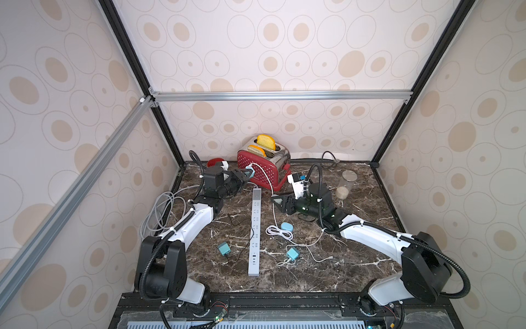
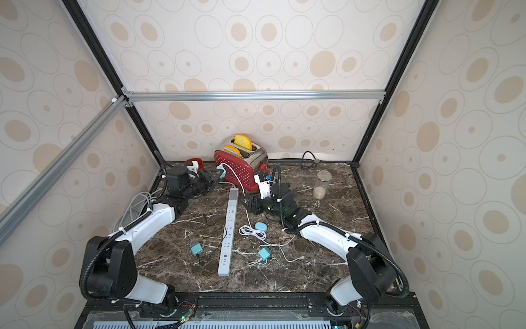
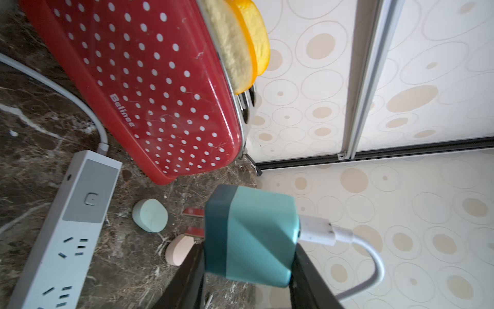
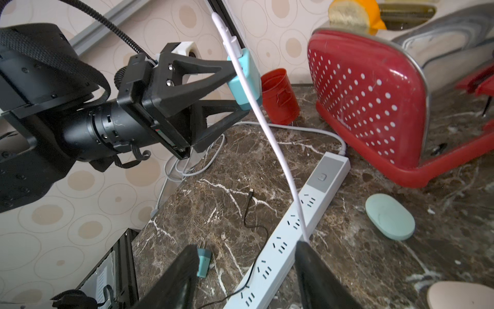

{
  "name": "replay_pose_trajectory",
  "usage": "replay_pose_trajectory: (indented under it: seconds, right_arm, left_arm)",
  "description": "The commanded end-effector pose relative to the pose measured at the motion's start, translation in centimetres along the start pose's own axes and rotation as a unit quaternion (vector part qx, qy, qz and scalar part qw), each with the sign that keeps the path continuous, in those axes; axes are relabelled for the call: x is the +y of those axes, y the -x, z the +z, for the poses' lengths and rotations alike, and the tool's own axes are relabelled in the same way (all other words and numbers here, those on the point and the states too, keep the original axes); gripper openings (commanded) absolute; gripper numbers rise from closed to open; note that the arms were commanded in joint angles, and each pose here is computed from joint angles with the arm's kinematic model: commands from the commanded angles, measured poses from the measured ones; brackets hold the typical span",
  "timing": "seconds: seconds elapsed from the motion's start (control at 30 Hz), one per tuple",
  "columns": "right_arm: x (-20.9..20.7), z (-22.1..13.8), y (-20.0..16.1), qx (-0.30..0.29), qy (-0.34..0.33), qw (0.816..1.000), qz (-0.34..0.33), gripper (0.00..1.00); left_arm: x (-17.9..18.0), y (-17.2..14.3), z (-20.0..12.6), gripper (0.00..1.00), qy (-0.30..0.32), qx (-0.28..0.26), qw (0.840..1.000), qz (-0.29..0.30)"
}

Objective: Charge the bluetooth headset
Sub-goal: Pick up the plug from the center of the board.

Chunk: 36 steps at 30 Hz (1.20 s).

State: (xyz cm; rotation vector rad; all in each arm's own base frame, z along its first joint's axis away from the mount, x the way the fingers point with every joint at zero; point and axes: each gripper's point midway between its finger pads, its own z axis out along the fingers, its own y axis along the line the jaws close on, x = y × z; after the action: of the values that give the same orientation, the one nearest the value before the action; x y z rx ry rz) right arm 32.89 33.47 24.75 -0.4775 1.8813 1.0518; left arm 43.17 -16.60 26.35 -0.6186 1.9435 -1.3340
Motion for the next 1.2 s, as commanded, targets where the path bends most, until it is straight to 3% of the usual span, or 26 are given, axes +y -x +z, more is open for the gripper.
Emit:
replay_pose_trajectory:
  seconds: [0.0,0.13,0.33,0.67,1.17]
  right_arm:
    - [2.2,0.4,0.8,-0.022,0.038,0.998,-0.053,0.58]
    - [4.0,1.0,1.0,-0.025,0.072,0.995,-0.070,0.51]
    - [3.6,3.5,1.2,-0.030,0.067,0.995,-0.062,0.50]
    - [2.0,6.1,3.2,-0.116,0.020,0.988,-0.103,0.49]
    - [0.7,8.2,4.8,-0.157,-0.010,0.980,-0.122,0.47]
  left_arm:
    - [-2.5,0.1,-0.8,0.37,-0.023,0.001,1.000,-0.008]
    - [-2.0,-0.7,-0.7,0.37,-0.006,0.019,1.000,-0.007]
    - [-1.5,-2.0,-0.2,0.37,0.001,0.038,0.999,-0.012]
    - [-2.3,-3.3,0.1,0.37,0.002,0.055,0.998,-0.015]
    - [-2.5,-4.6,0.7,0.37,0.005,0.074,0.997,-0.015]
